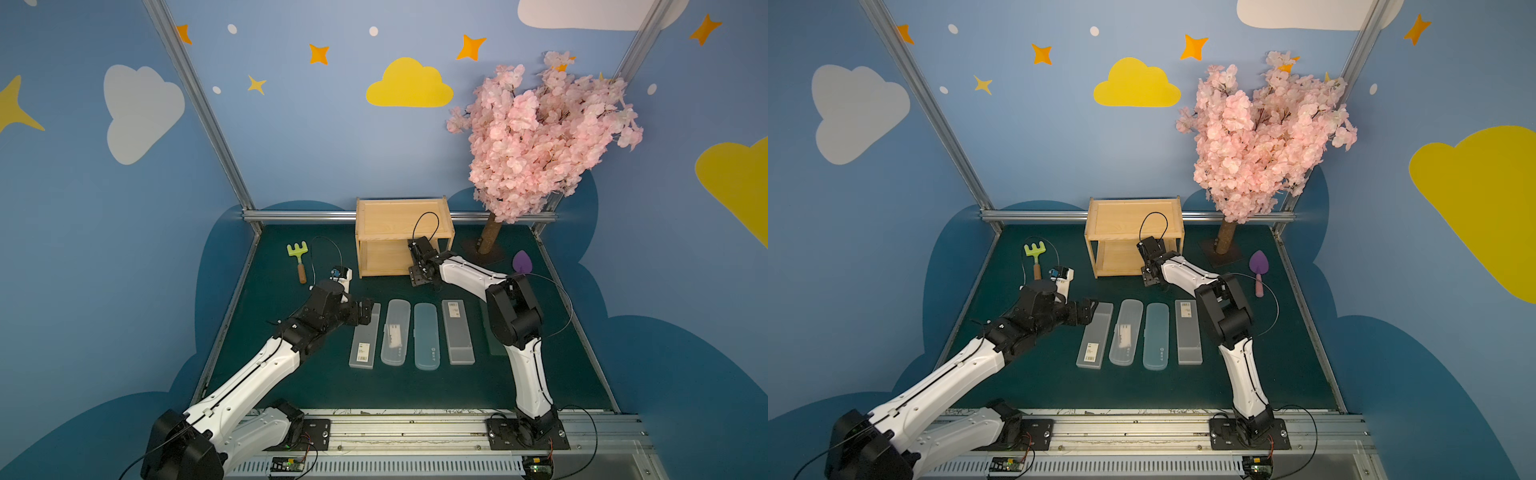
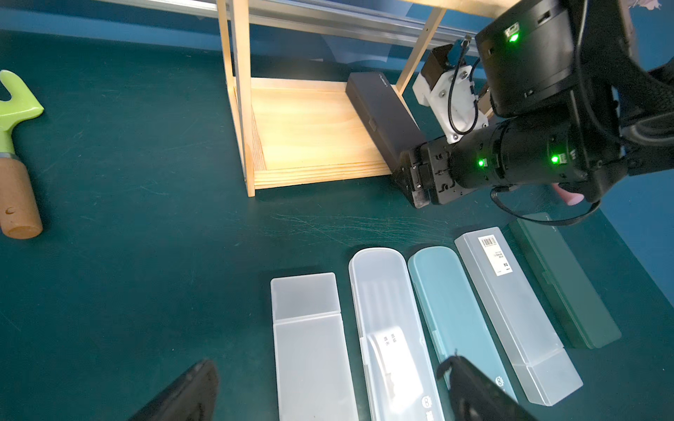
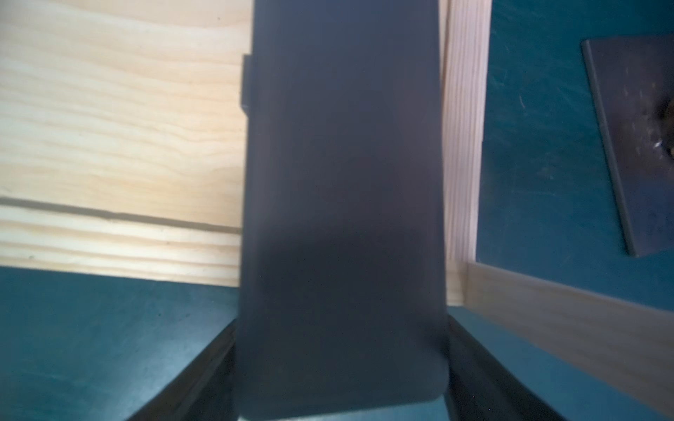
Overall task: Remove the pencil cases from the shelf
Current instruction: Pick up the pencil case from the shelf.
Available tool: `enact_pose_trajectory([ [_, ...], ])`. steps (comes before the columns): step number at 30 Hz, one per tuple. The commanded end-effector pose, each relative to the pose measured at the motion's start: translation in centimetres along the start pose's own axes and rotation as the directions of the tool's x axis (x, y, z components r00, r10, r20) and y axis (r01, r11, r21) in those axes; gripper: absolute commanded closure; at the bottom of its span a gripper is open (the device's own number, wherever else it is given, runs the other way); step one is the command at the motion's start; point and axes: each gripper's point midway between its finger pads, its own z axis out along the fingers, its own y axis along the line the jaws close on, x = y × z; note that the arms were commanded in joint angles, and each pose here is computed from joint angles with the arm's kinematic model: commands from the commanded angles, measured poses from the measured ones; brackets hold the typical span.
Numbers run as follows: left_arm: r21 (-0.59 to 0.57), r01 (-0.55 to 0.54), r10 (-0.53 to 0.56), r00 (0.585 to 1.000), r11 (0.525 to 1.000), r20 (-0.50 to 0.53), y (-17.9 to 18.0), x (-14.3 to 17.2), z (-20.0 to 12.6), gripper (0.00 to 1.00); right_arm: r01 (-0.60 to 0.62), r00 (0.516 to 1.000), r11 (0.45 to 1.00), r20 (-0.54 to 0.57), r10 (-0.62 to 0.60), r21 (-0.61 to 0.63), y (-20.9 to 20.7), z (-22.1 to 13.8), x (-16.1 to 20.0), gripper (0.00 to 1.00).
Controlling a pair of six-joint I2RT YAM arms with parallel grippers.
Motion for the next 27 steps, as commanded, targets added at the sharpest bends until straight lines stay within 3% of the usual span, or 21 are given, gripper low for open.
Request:
enact_pose_trajectory([
  [1,-0.015,-0.015,0.015,1.000,1.000,0.005,0.4,0.1,-0.3,0.00,0.001,1.000,1.000,-0.029,-0.001,0.014,0.1,0.6,0.8,0.29],
  [4,-0.014,-0.016,0.016,1.000,1.000,0.008,0.4,-0.1,-0.4,0.00,0.000,1.000,1.000,-0.026,0.000,0.012,0.1,0.5,0.9,0.42],
  [10,-0.012,-0.013,0.013,1.000,1.000,0.013,0.3,-0.4,-0.8,0.00,-0.004,1.000,1.000,-0.022,0.004,-0.001,-0.1,-0.5,1.2,0.52],
  [27,0.004,0.011,-0.011,1.000,1.000,0.019,0.0,-0.5,-1.1,0.00,0.017,0.999,0.996,0.031,-0.015,-0.091,-0.8,-11.8,5.4,0.55],
])
